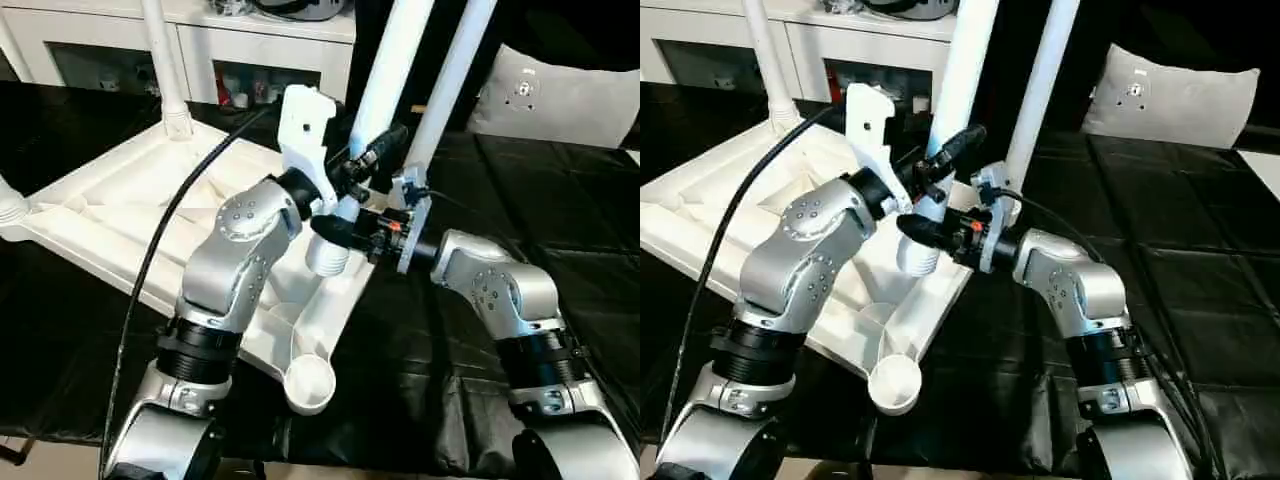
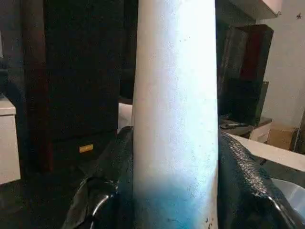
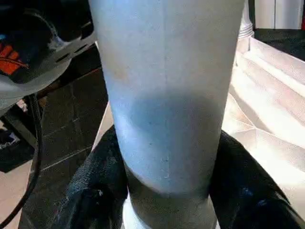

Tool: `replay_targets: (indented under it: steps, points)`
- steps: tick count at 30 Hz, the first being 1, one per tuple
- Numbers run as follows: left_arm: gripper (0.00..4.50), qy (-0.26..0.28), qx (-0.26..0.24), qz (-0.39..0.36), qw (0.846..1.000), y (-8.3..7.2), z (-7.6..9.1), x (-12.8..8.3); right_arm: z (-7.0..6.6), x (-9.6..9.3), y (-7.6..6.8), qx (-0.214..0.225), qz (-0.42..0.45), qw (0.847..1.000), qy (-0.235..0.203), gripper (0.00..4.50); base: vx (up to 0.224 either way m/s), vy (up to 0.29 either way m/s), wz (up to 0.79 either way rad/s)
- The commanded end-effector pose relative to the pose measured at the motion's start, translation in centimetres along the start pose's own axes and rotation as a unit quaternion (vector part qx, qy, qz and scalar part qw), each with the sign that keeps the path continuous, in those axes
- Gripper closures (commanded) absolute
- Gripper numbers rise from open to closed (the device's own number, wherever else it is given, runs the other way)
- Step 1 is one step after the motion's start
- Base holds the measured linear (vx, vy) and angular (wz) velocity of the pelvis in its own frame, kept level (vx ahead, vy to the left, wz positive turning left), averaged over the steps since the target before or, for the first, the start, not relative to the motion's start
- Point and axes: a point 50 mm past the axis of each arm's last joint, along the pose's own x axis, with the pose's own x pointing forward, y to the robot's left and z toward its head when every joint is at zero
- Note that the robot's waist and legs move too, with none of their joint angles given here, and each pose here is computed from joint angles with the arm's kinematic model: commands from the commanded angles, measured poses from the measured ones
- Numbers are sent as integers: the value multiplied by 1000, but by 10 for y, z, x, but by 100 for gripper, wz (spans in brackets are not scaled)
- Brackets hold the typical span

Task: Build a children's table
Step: Pick table leg

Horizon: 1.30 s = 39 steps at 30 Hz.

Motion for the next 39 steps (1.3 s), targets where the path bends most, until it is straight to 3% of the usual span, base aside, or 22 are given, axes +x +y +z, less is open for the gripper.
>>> replay_targets:
  steps: [1,2,14,18,29,37,39]
  points:
    - [269,-15,-2,-29,999,-10,6,2,2,-3,-6,-9,-24,1000,-1,220,0,0,0]
    - [269,-13,1,-28,1000,-9,5,2,2,-3,-6,-6,-26,1000,-2,186,0,0,0]
    - [269,-12,7,-29,1000,-10,5,2,5,-3,0,-3,-1,1000,-13,89,0,0,0]
    - [269,-12,6,-29,999,-10,5,2,4,-2,1,-1,6,1000,-10,89,0,0,0]
    - [269,-12,4,-31,999,-10,5,3,0,-3,-2,10,-2,1000,1,202,0,0,0]
    - [269,-19,-24,-40,999,-12,7,3,1,-2,-8,3,-30,1000,1,248,0,0,0]
    - [213,-29,-54,-60,996,-15,10,3,-1,-1,-8,2,-34,999,6,252,0,0,0]
